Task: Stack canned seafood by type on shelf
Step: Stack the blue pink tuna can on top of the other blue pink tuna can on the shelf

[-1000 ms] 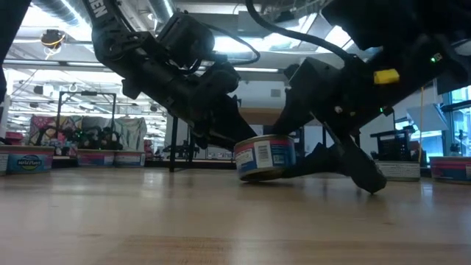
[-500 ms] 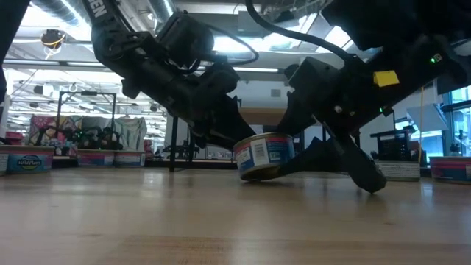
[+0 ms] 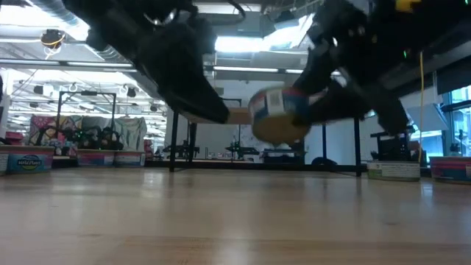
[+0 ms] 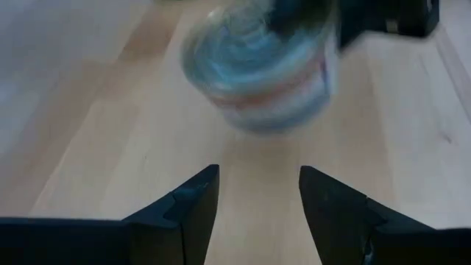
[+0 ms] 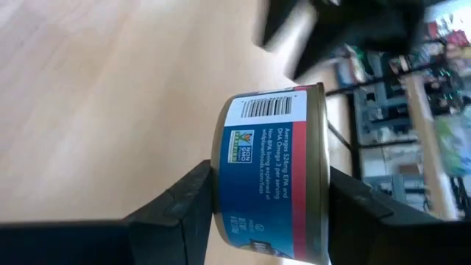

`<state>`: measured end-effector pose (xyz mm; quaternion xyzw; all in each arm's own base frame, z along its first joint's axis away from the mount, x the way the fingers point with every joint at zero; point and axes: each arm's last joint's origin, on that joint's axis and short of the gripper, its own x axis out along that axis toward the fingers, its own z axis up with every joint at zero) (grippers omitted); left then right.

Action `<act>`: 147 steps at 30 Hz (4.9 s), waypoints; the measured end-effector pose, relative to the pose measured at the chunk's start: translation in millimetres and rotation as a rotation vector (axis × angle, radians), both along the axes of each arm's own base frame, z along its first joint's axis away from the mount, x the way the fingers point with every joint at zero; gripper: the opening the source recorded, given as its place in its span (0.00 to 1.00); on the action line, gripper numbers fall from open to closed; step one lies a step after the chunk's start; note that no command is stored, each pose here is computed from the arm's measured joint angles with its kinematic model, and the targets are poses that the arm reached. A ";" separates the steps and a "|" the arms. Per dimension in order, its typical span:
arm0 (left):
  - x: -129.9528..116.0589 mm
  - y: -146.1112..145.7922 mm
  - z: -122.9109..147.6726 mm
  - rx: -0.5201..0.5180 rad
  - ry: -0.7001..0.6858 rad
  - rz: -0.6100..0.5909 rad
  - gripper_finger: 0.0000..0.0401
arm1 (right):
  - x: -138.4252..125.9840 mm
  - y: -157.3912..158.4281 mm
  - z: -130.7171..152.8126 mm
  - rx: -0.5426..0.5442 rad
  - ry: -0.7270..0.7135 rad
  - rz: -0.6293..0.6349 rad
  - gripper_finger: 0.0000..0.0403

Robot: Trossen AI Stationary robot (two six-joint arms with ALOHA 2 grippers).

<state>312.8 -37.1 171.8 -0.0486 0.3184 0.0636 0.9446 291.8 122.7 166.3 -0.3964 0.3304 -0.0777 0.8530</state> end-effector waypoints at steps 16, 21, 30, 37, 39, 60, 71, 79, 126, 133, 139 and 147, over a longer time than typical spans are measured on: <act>-21.4 -32.8 11.4 0.090 0.063 -0.025 0.47 | -31.1 -16.5 68.3 0.050 -0.158 -0.071 0.48; -23.5 -37.2 10.5 0.115 0.073 -0.036 0.47 | -41.3 -23.4 86.8 -0.003 -0.218 -0.121 0.48; -23.9 -35.5 10.0 0.143 0.080 -0.024 0.47 | -55.3 -53.2 128.8 -0.182 -0.254 -0.258 0.48; -24.1 -35.1 9.9 0.149 0.081 -0.010 0.47 | -61.7 -103.7 138.6 -0.238 -0.134 -0.398 0.48; -24.1 -35.2 9.9 0.148 0.081 -0.010 0.47 | -62.4 -118.8 135.1 -0.240 -0.082 -0.434 0.48; -24.0 -35.0 10.0 0.151 0.079 -0.006 0.47 | -69.5 -188.0 124.0 -0.049 0.026 -0.518 0.48; -23.9 -35.0 10.2 0.153 0.078 -0.005 0.47 | -69.1 -188.3 122.5 -0.062 0.041 -0.530 0.54; -23.9 -35.0 10.2 0.153 0.078 -0.005 0.47 | -69.2 -188.0 121.3 -0.051 0.035 -0.544 0.73; -23.9 -35.0 10.2 0.155 0.079 -0.007 0.47 | -69.3 -188.1 122.2 -0.057 0.026 -0.554 0.77; -23.9 -35.0 10.2 0.154 0.079 -0.007 0.47 | -69.4 -187.9 122.2 -0.050 0.026 -0.546 0.77; -23.9 -35.0 10.2 0.154 0.079 -0.007 0.47 | -69.1 -187.5 122.0 -0.032 0.022 -0.536 0.77; -23.9 -35.0 10.2 0.154 0.078 -0.006 0.47 | -69.2 -186.7 122.0 0.001 0.022 -0.521 0.77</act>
